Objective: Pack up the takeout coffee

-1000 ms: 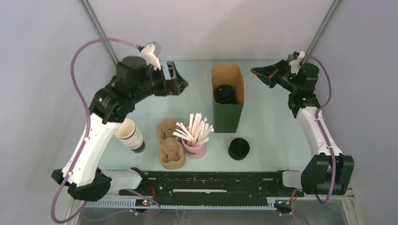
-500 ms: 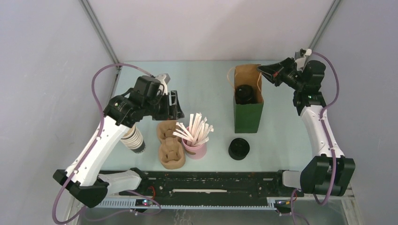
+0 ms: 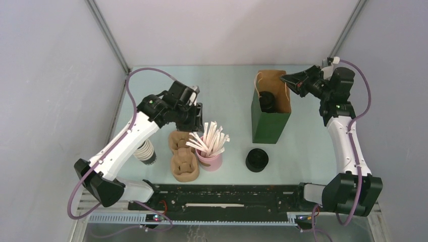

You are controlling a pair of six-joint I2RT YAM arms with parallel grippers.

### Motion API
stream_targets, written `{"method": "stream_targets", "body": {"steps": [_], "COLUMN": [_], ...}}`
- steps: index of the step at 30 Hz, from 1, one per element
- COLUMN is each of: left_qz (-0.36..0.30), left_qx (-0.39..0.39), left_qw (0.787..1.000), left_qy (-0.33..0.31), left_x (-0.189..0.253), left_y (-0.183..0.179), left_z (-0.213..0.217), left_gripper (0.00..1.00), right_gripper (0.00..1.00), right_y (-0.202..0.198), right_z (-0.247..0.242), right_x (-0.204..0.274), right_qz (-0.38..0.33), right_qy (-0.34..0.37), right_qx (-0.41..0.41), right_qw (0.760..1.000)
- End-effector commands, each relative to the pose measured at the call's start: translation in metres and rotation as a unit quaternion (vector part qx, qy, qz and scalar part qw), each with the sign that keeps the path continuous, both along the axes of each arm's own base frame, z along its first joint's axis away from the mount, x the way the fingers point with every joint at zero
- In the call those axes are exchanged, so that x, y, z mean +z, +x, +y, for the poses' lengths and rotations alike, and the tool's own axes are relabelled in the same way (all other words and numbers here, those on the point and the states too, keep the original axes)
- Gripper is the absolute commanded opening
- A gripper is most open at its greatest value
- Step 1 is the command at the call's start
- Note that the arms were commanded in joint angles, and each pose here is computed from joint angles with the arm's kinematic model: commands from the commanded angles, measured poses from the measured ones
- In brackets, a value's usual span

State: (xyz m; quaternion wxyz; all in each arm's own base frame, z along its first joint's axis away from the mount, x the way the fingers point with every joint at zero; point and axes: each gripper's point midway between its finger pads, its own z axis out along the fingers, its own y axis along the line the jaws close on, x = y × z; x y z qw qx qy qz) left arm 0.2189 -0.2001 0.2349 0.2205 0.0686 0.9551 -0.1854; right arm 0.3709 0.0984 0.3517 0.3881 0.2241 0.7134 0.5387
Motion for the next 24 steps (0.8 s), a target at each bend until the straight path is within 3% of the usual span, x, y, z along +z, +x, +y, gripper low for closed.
{"method": "stream_targets", "body": {"steps": [1, 12, 20, 24], "left_qz": [-0.003, 0.003, 0.007, 0.004], "left_qx": [-0.01, -0.021, -0.031, -0.032], "left_qw": [0.999, 0.998, 0.998, 0.998], "left_qy": [0.031, 0.058, 0.06, 0.062], "left_x": [-0.003, -0.016, -0.021, -0.02], "left_y": [-0.005, -0.005, 0.0, 0.001], "left_z": [0.004, 0.006, 0.001, 0.001], "left_gripper": [0.51, 0.47, 0.38, 0.29], "right_gripper": [0.21, 0.32, 0.4, 0.45], "right_y": [-0.007, -0.01, -0.014, -0.016], "right_z": [-0.004, -0.007, -0.008, -0.011], "right_x": [0.015, 0.01, 0.019, 0.022], "right_qz": [-0.019, -0.009, -0.011, -0.009], "right_qy": [-0.019, -0.026, -0.02, -0.035], "right_qx": [-0.012, -0.02, -0.027, -0.034], "right_qw": [1.0, 0.999, 0.999, 0.999]}}
